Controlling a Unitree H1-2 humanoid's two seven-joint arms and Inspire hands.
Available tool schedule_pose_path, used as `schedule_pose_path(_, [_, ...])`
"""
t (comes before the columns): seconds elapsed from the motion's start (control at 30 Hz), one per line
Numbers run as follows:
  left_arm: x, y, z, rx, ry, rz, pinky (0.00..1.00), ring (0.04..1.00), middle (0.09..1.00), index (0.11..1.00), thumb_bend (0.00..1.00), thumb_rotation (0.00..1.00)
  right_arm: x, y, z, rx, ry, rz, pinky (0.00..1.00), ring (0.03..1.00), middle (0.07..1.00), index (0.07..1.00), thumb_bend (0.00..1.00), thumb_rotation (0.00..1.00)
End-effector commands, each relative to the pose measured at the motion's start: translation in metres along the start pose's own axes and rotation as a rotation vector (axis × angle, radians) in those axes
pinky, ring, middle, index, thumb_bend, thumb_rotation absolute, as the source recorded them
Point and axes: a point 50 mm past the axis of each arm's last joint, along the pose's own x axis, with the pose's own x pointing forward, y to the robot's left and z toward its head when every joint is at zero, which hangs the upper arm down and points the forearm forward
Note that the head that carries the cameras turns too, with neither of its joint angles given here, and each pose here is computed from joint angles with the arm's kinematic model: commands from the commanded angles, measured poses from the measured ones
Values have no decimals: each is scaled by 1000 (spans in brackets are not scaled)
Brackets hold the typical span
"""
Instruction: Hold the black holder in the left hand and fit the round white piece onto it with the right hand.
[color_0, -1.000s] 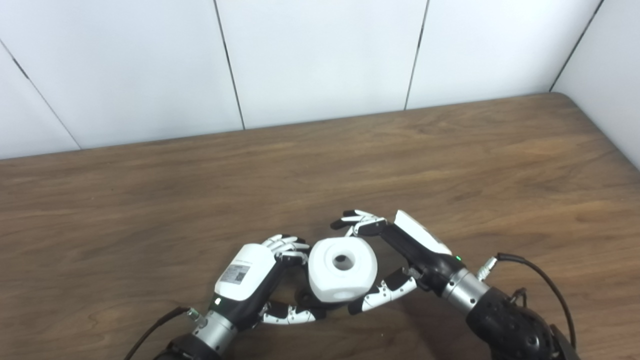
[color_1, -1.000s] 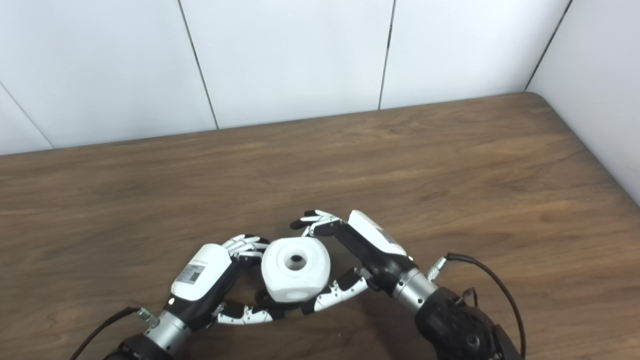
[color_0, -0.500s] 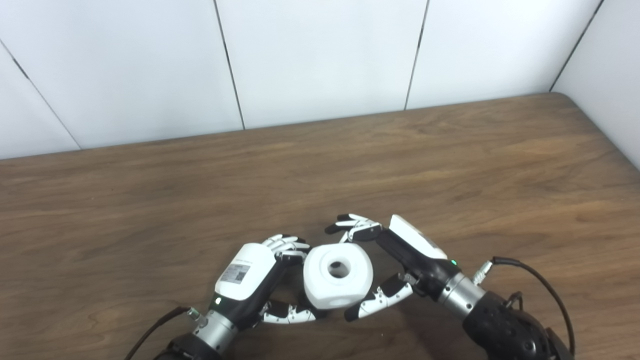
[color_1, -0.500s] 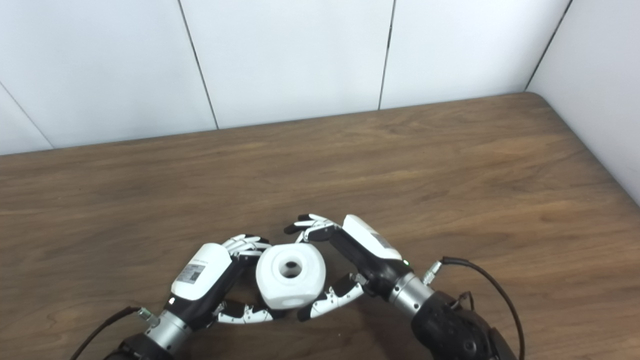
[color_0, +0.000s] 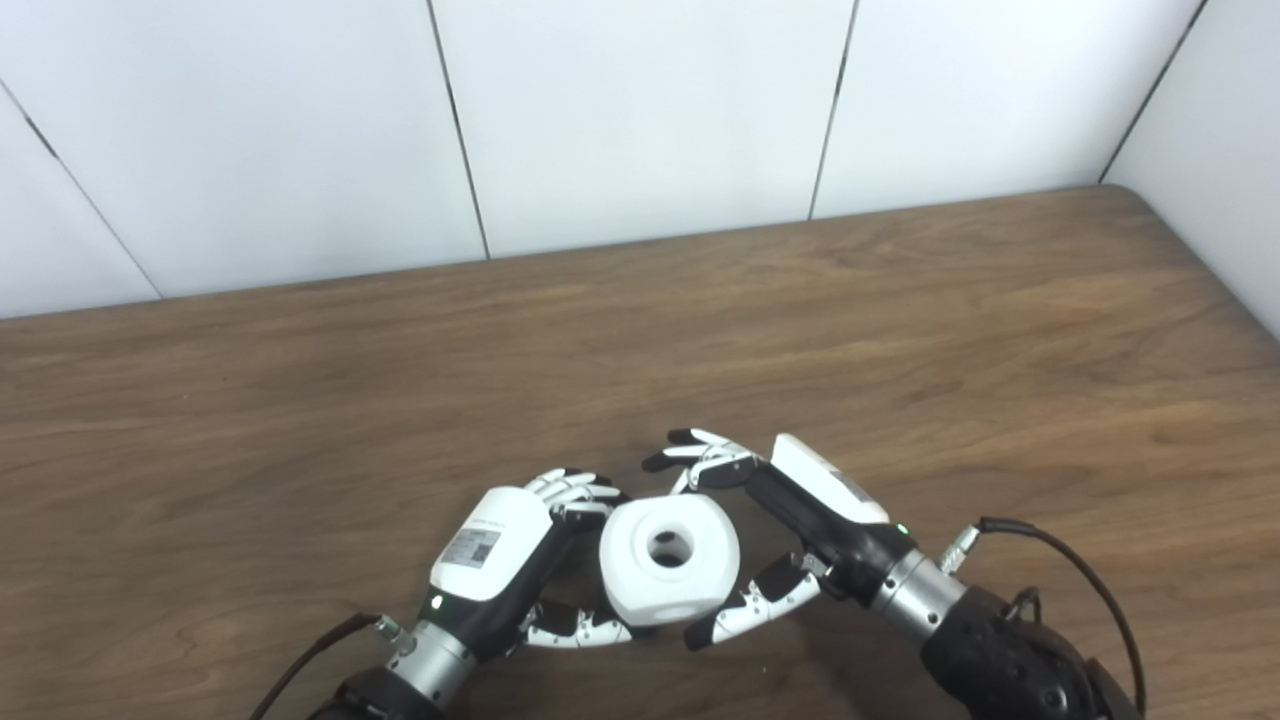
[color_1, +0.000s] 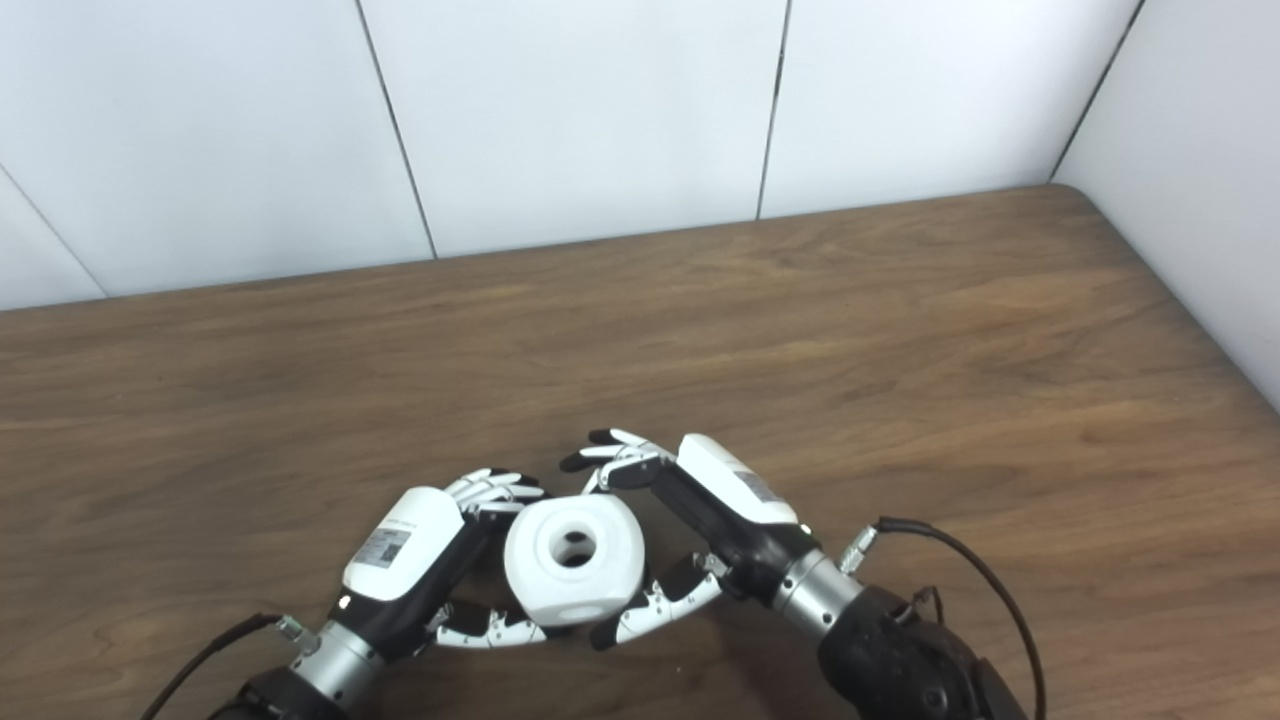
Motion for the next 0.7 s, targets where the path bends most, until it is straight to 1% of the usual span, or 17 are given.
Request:
schedule_pose_path(0.0, [-2,-10,-3,10,28,-75,884,847,775,487,518,53,3,-5,-1,-14,-7,-19,858,940,832,483,521,142])
schedule_pose_path(0.43, [-2,-9,-4,11,21,-59,871,837,767,487,520,52,6,-16,-10,-34,17,-59,855,939,837,483,519,142])
schedule_pose_path(0.67, [-2,-10,-4,8,20,-63,876,840,771,487,519,52,5,-16,-12,-33,24,-60,850,931,832,483,520,142])
